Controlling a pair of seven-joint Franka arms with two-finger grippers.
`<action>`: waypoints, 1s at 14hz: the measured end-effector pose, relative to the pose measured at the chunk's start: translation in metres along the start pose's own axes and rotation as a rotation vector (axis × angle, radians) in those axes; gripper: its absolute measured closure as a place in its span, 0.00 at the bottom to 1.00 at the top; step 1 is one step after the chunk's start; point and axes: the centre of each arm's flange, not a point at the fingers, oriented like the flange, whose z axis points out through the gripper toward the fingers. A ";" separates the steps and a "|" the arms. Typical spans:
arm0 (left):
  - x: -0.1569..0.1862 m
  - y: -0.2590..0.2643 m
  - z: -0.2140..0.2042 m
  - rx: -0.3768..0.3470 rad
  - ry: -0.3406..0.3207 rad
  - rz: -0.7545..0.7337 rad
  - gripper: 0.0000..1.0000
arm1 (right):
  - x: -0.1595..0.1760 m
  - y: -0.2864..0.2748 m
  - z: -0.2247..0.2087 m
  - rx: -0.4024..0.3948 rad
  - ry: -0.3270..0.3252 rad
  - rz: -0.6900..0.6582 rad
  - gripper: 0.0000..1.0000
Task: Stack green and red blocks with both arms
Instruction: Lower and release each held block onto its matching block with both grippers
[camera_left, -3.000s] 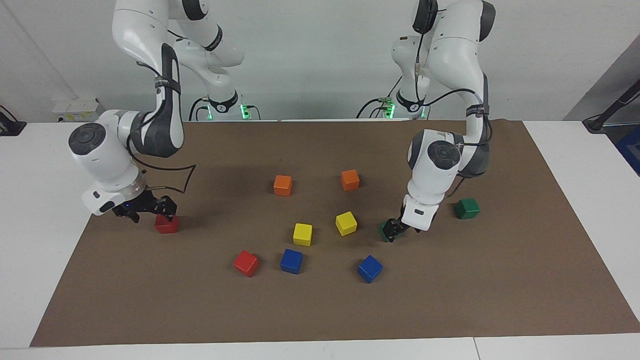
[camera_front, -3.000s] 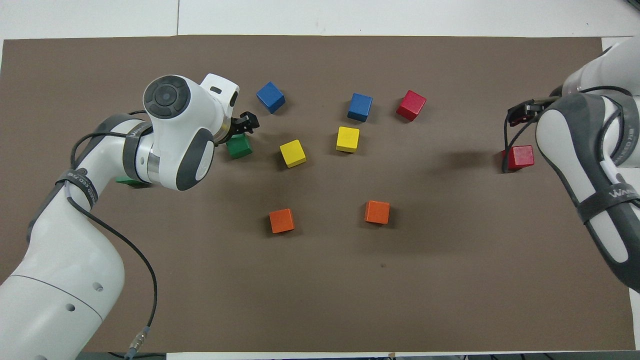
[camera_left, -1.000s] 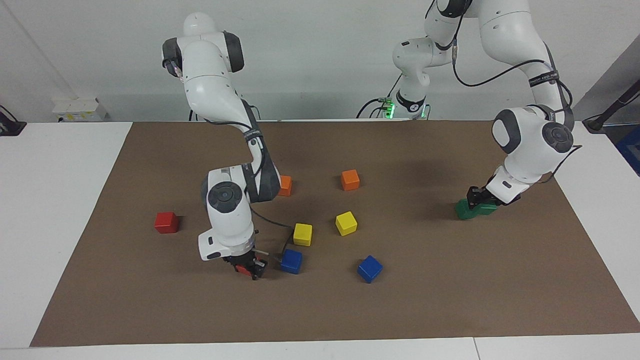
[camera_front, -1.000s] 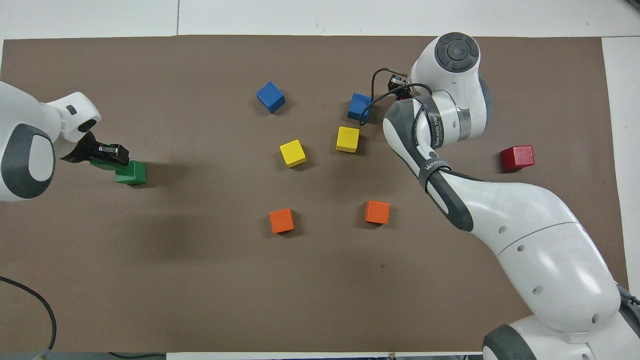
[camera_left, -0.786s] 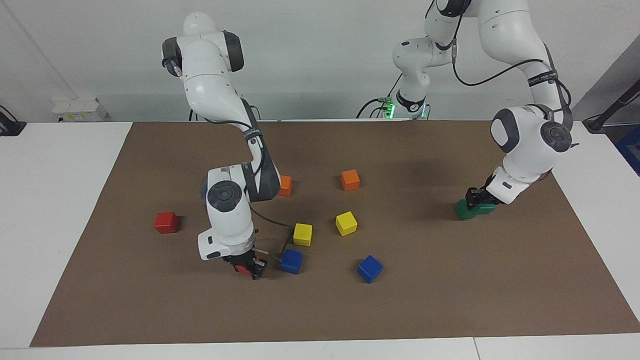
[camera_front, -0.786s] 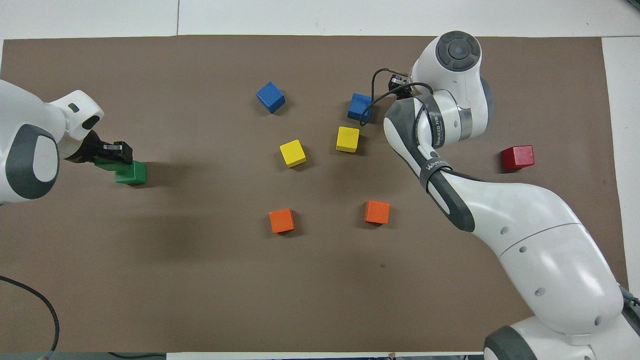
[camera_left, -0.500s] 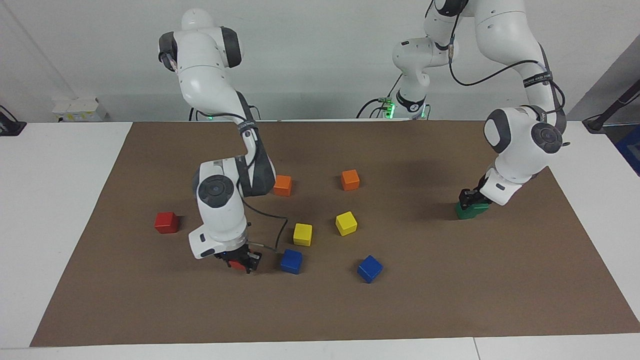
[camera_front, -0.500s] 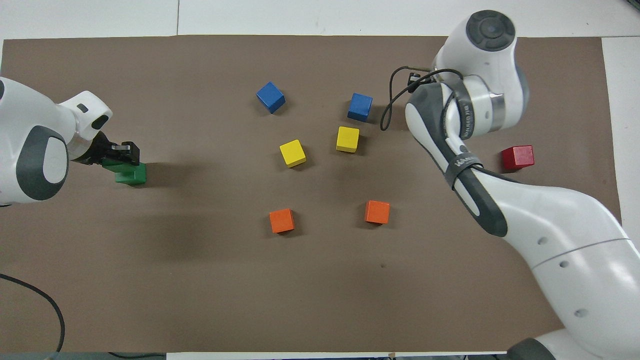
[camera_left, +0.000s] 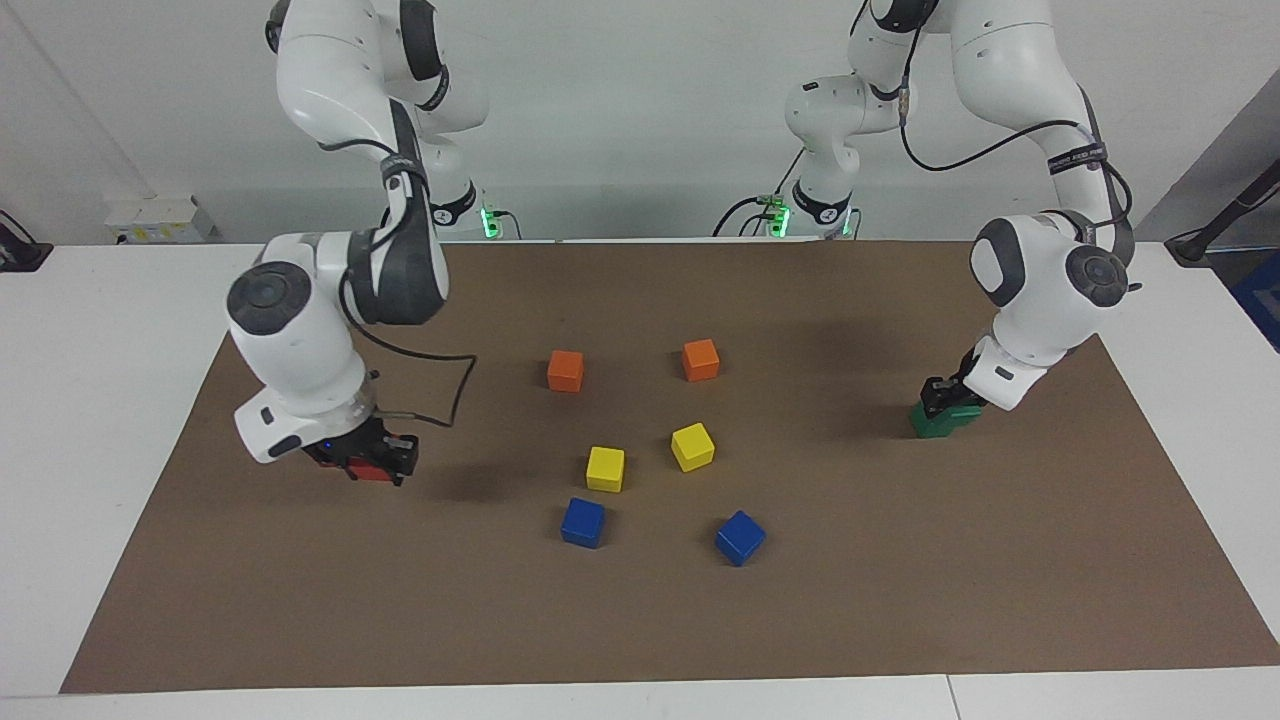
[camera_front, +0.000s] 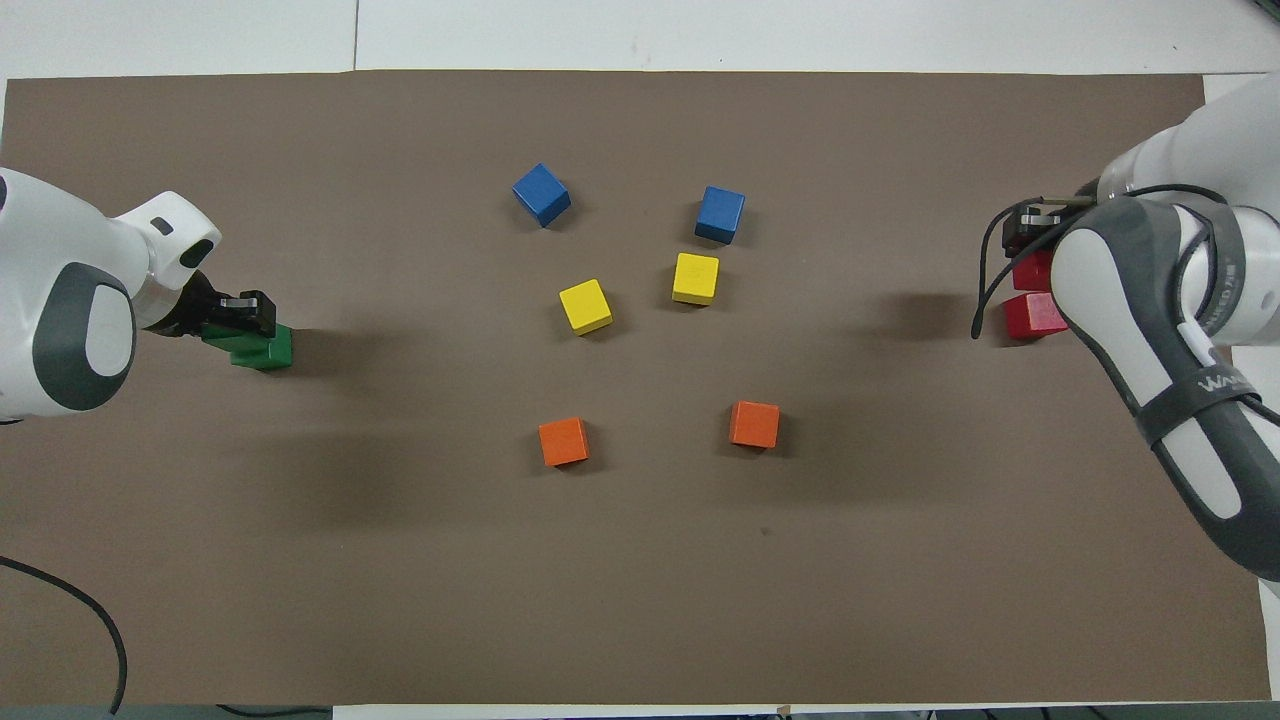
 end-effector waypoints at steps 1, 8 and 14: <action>-0.001 0.000 0.001 0.000 0.004 0.018 0.45 | -0.006 0.006 0.010 0.004 0.013 0.006 0.44; -0.002 -0.002 0.000 0.001 0.008 0.048 0.45 | -0.017 0.018 0.035 0.003 0.038 0.010 0.44; -0.006 -0.002 0.008 0.001 0.006 0.048 0.45 | -0.021 0.020 0.048 0.001 0.052 -0.008 0.44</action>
